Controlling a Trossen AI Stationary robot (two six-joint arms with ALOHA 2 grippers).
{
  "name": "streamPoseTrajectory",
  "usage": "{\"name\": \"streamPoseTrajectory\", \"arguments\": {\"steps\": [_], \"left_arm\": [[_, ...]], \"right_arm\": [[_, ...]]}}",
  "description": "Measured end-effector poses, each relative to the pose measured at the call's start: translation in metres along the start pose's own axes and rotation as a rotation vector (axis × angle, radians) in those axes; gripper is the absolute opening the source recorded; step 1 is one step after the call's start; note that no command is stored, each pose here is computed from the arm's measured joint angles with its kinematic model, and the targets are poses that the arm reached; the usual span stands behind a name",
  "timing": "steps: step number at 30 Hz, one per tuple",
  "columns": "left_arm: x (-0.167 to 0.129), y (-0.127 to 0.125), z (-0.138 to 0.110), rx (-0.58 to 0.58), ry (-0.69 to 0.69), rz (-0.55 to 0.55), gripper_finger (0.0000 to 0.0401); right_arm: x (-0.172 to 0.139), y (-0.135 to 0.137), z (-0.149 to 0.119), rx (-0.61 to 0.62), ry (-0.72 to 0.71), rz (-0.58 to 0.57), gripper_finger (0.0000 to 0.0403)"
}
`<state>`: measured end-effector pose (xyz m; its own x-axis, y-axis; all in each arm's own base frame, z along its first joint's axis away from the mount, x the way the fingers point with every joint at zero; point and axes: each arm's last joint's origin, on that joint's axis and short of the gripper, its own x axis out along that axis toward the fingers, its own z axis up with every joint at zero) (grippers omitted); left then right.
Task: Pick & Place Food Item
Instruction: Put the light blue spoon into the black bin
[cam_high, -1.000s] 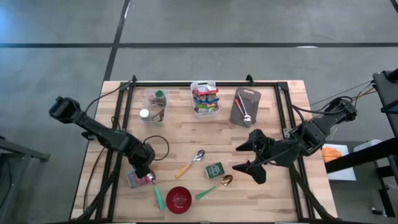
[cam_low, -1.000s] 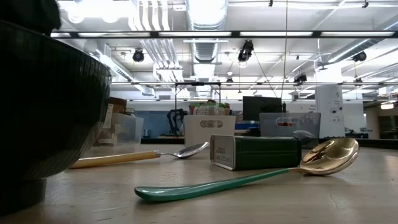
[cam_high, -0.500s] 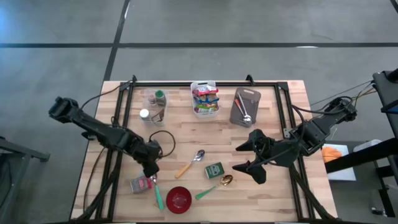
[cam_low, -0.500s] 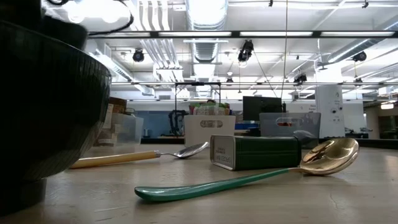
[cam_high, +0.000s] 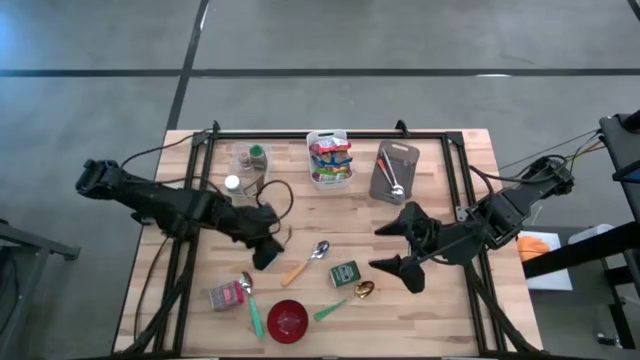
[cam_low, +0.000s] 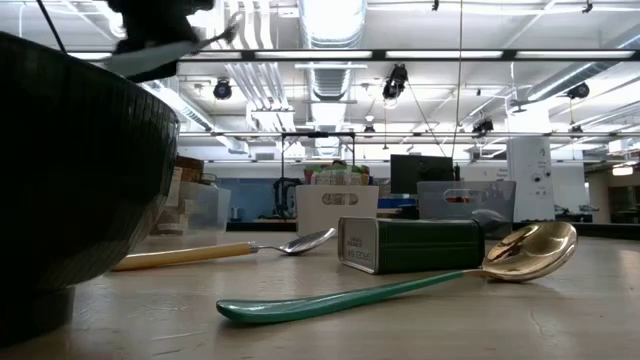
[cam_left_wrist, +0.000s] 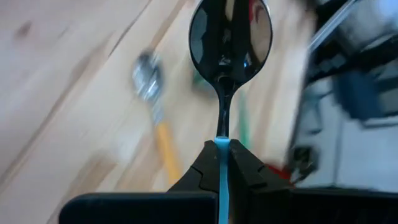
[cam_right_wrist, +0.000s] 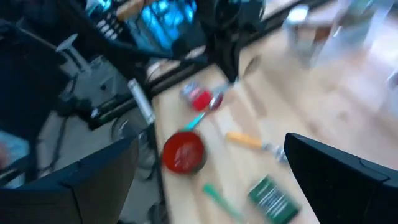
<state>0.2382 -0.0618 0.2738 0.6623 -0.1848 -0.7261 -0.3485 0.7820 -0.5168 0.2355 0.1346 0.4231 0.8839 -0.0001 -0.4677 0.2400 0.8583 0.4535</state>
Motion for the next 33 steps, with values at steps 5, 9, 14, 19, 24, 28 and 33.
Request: {"name": "streamPoseTrajectory", "arguments": {"steps": [5,9,14,19,24,28,33], "left_arm": [[-0.001,-0.002,0.021,0.003,-0.142,-0.093,0.0000],[-0.003,0.001,0.034,-0.006,-0.222,-0.121,0.0000],[-0.006,0.005,0.047,-0.003,-0.280,-0.175,0.0000],[-0.010,0.010,0.059,-0.010,-0.327,-0.211,0.0000],[-0.014,0.013,0.069,0.003,-0.377,-0.269,0.0000],[-0.018,0.011,0.074,0.035,-0.405,-0.290,0.0000],[-0.024,0.006,0.080,0.071,-0.441,-0.323,0.0000]], "right_arm": [[0.000,0.001,0.009,0.018,-0.180,-0.073,0.0398],[0.000,0.002,0.012,0.037,-0.261,-0.114,0.0398],[0.000,0.002,0.013,0.034,-0.281,-0.131,0.0398],[0.001,0.001,0.013,0.066,-0.286,-0.127,0.0398],[0.009,-0.007,0.014,0.249,-0.302,-0.143,0.0398],[0.018,-0.017,0.017,0.344,-0.275,-0.136,0.0398],[0.039,-0.029,0.013,0.364,-0.210,-0.139,0.0398]]}}
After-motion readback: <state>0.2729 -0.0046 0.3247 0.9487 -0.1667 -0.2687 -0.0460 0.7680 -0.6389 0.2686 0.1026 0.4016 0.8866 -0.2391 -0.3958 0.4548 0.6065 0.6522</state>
